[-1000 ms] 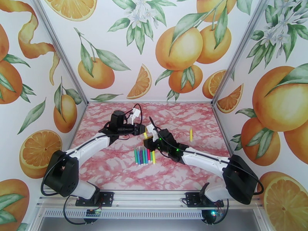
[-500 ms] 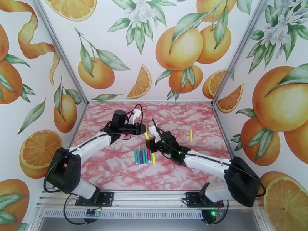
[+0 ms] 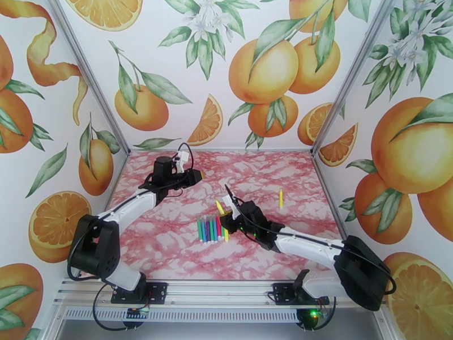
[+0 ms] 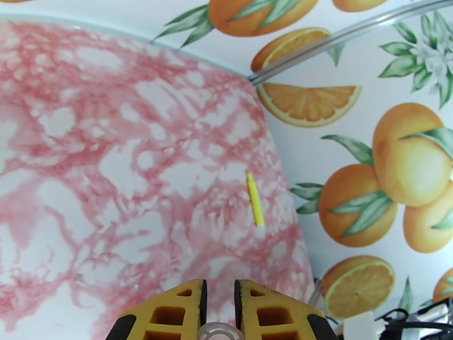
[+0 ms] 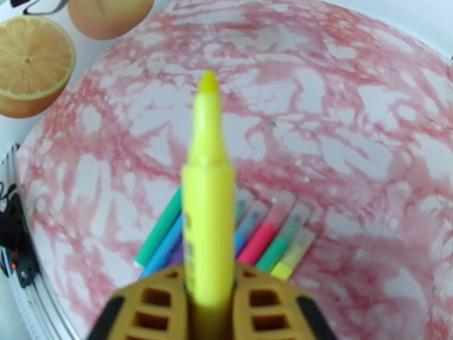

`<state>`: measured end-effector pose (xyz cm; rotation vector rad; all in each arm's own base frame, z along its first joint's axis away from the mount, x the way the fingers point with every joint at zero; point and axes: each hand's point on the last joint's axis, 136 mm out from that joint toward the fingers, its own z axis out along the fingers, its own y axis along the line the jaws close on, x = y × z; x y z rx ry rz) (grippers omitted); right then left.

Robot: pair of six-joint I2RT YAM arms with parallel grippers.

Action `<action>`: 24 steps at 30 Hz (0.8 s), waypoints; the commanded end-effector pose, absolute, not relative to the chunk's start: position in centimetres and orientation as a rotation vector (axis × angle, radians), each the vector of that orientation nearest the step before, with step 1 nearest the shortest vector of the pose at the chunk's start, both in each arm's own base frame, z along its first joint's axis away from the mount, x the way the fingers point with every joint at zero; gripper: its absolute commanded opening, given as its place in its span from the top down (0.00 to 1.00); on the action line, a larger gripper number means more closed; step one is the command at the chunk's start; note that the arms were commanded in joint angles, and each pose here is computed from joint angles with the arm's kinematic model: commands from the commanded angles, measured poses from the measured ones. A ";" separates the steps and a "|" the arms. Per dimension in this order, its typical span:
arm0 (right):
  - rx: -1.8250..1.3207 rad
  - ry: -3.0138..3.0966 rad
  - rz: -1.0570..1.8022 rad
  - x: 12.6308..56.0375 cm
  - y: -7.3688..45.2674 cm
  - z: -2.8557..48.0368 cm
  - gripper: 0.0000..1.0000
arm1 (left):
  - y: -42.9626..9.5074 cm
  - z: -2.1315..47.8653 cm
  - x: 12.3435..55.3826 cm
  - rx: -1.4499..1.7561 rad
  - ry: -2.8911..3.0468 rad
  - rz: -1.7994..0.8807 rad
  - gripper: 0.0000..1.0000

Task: Open the pen caps

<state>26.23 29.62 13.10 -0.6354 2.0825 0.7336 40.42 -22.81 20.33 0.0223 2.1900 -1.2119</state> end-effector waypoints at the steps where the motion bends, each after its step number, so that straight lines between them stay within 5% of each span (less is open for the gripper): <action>1: -0.585 2.074 0.641 27.0 28.3 13.6 0.99 | -21.9 20.1 41.2 0.013 2.236 -1.090 1.00; 15: -0.193 2.237 0.252 33.5 18.7 12.9 0.98 | -13.0 14.9 38.7 0.009 2.522 -0.339 1.00; 24: -0.073 2.339 -0.142 36.3 11.7 11.4 0.99 | -9.3 11.9 37.9 -0.004 2.624 -0.085 1.00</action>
